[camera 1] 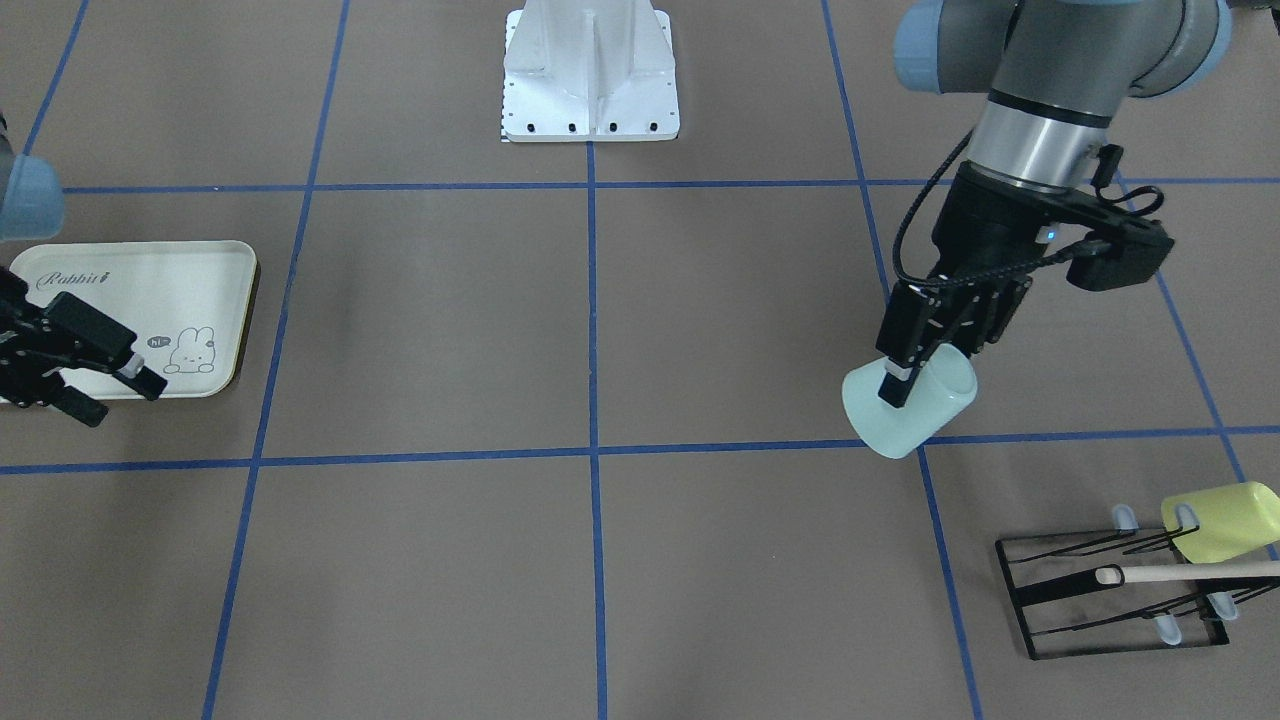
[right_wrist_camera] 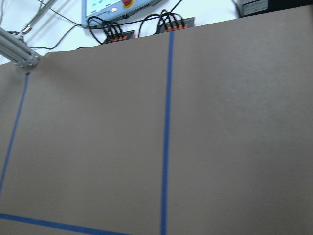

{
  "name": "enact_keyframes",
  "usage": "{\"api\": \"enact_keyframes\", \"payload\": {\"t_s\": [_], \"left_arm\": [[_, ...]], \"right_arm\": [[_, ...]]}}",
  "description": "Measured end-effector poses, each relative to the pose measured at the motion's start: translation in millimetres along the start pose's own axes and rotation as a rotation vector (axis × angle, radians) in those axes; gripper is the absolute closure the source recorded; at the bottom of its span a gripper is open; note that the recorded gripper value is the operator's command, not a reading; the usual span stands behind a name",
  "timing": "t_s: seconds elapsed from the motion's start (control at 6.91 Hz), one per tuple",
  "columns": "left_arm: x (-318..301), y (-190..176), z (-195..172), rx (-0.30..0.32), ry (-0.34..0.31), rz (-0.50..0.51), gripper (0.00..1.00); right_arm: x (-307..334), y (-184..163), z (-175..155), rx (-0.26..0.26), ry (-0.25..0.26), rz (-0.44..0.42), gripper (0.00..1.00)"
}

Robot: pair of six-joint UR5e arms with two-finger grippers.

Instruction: Left arm grabs green cup and hands to right arm on tray

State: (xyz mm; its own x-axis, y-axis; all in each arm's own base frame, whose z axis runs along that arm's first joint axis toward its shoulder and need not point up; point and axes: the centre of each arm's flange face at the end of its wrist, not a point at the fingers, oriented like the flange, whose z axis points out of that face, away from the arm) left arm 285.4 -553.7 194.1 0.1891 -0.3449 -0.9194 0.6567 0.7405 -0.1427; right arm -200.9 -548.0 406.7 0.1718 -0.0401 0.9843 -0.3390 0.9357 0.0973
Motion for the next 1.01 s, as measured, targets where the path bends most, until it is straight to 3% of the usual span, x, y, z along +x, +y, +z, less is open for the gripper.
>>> {"api": "enact_keyframes", "payload": {"t_s": [0.14, 0.29, 0.58, 0.72, 1.01], "left_arm": [[16.9, 33.9, -8.9, -0.064, 0.098, -0.153, 0.9], [33.2, 70.2, -18.9, -0.143, 0.155, -0.28, 0.9], [73.9, 134.5, -39.3, -0.299, 0.207, -0.505, 0.9], [92.5, 152.3, -50.1, -0.361, 0.217, -0.602, 0.9], [112.9, 166.5, -68.3, -0.472, 0.225, -0.757, 0.9]], "right_arm": [[-30.6, 26.6, 20.2, 0.006, -0.128, 0.072, 0.0], [-57.8, 55.7, 40.4, 0.005, -0.256, 0.135, 0.0], [-108.6, 112.3, 70.9, -0.009, -0.518, 0.253, 0.01], [-129.0, 129.9, 77.5, -0.029, -0.618, 0.302, 0.01], [-157.9, 139.2, 77.9, -0.065, -0.729, 0.339, 0.01]]}}
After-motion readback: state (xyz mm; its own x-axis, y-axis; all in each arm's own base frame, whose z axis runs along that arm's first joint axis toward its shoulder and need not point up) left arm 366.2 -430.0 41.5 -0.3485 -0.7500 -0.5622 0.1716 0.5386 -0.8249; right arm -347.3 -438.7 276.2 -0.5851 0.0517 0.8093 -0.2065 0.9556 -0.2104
